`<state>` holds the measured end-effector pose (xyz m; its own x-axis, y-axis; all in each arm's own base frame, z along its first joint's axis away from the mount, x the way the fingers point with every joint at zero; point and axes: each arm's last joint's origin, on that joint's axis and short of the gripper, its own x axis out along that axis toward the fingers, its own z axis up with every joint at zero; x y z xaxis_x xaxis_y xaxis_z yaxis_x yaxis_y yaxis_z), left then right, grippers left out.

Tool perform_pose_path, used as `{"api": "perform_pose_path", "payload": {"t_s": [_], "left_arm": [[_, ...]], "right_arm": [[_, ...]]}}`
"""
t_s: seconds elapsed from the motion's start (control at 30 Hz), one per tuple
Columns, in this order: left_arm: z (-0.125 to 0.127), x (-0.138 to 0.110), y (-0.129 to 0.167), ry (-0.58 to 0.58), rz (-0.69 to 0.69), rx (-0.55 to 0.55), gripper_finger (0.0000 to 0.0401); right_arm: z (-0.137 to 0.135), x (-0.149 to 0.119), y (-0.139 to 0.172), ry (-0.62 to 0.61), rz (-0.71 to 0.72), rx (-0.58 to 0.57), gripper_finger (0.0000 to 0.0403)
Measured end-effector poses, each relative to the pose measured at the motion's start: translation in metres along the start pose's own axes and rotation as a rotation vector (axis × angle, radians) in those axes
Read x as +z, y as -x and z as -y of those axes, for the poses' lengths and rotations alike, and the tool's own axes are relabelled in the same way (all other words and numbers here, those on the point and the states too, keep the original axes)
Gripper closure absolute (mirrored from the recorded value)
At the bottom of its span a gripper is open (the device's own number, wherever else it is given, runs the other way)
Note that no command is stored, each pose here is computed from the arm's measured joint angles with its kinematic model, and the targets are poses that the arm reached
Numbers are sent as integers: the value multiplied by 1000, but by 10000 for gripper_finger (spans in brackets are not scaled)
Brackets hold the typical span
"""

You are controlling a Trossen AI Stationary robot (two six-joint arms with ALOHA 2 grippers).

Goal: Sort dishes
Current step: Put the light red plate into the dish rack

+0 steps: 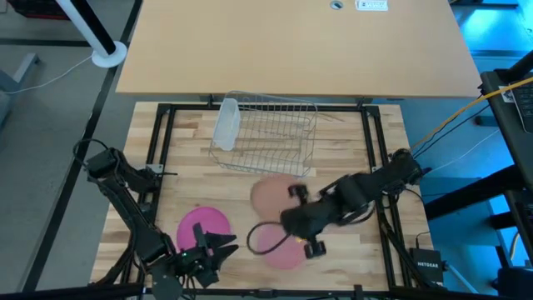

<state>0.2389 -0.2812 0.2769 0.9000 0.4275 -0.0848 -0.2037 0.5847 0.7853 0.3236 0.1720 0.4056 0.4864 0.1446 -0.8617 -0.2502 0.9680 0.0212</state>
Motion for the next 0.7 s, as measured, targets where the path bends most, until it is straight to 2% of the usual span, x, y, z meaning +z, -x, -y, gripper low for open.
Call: {"api": "perform_pose_path", "payload": {"t_s": [0.17,0.37,0.5,0.7], "left_arm": [[0,0,-1,9,-4,7,242],[-1,-1,-6,70,-16,16,241],[-2,-2,-11,107,-26,25,245],[-2,-9,-20,106,-57,36,246]], "right_arm": [[22,-9,66,-25,202,-239,394],[65,-38,134,-317,454,-436,394],[84,-46,160,-413,603,-464,394],[109,-59,178,-465,689,-534,394]]}}
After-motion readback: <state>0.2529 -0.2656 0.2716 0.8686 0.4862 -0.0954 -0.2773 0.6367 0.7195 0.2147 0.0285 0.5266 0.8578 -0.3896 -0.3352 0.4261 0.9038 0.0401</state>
